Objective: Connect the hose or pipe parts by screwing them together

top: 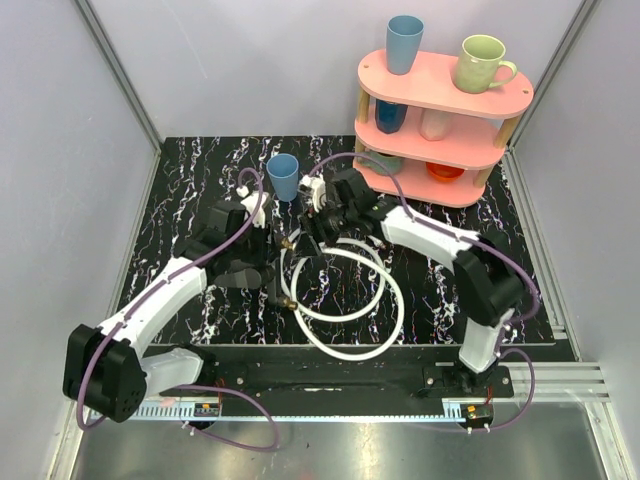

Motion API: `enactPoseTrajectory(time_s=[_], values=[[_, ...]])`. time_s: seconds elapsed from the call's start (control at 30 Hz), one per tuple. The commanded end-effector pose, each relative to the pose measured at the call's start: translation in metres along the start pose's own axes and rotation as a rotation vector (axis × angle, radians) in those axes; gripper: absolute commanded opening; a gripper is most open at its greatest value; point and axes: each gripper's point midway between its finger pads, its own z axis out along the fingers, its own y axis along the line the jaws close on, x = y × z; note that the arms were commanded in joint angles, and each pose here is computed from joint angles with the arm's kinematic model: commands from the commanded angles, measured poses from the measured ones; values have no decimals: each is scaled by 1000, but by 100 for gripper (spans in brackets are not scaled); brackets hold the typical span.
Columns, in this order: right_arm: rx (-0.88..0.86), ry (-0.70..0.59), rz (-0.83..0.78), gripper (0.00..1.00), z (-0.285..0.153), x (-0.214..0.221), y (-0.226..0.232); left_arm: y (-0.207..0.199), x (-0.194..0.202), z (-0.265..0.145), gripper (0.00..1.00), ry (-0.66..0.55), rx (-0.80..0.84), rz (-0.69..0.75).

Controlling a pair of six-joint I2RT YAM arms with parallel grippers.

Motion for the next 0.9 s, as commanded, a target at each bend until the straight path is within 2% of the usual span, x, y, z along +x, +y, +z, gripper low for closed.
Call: enactPoseTrajectory(time_s=[0.0,0.07,0.1,0.13,0.27,0.3,0.4,0.67,0.73,0.87], values=[[228,-182,-322,80,-45,-34,-4,-38,-68,-17,0,-176,144,33],[288,-217,-417,89,-53,-27,-6,-37,-66,-11,0,-140,149,23],[315,-278,-541,95,-68,-43,4,-36,-62,-9,0,-112,147,15],[358,-292,-601,96,-75,-46,4,-38,-63,-9,0,-102,158,12],[428,-286,-995,97,-76,-31,26,-34,-53,-1,0,-34,166,-16],[438,-289,-1158,97,-73,-30,42,-34,-50,0,0,-19,170,-23],[547,-328,-1368,97,-72,-30,50,-34,-46,2,0,14,195,-42],[712,-98,-1620,88,-41,-22,28,-42,-41,3,0,61,265,-62],[748,-76,-1656,86,-35,-23,26,-42,-41,3,0,63,269,-62],[786,-44,-1708,73,-22,-26,20,-44,-39,3,0,75,281,-62]])
